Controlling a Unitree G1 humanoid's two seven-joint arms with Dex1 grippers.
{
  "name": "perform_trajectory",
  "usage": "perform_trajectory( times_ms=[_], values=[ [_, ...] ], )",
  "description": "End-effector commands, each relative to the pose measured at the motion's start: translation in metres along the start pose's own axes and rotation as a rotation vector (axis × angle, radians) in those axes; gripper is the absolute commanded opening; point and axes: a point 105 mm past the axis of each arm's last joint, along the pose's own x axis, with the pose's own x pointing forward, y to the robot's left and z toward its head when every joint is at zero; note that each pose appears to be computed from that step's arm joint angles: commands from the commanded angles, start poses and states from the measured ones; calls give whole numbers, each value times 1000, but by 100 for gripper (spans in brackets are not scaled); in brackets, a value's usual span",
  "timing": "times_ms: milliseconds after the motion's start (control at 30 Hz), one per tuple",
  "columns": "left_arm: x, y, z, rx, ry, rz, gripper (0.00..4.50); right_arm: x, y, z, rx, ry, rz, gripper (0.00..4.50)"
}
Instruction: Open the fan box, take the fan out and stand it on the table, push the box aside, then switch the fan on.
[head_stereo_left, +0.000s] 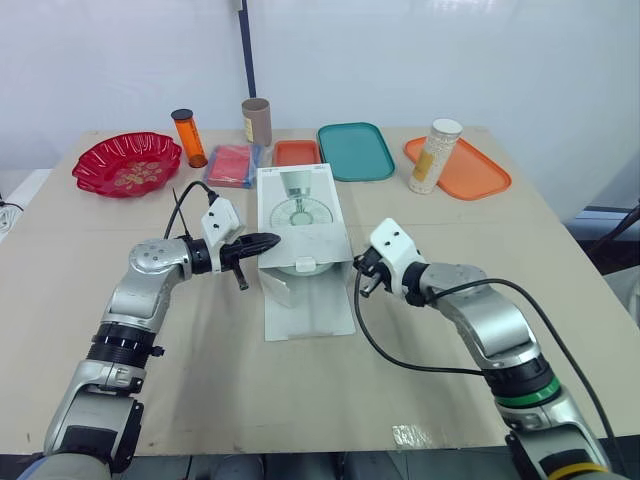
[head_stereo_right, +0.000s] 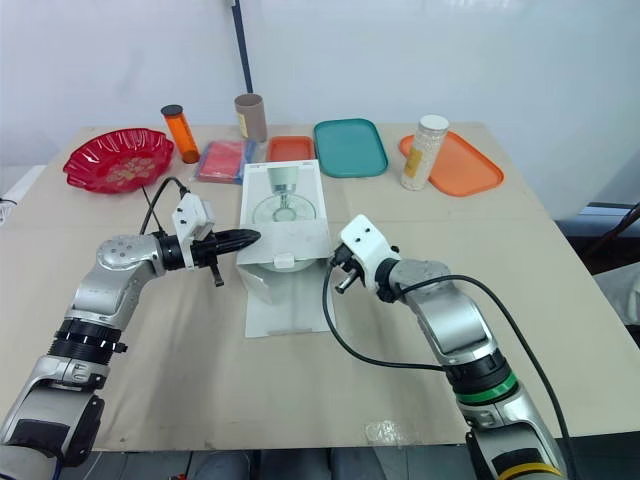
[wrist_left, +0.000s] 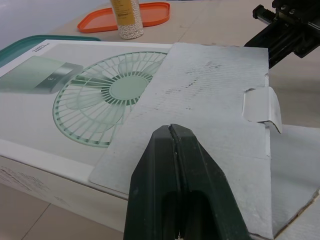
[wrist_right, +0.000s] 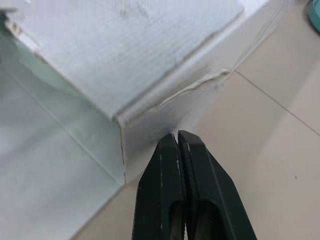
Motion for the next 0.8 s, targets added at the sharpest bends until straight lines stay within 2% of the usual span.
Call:
perform_trajectory(
  times_ms=[33, 467, 800],
  values=[
    [-8, 3, -7, 3, 39, 20, 0, -4, 3, 21, -8, -82, 27, 4],
    [-13, 9, -9, 24, 55, 44, 0, 0, 21, 26, -9, -101, 96, 4],
    [-13, 9, -9, 27, 55, 40, 0, 0, 20, 19, -11, -79, 88, 4]
  ],
)
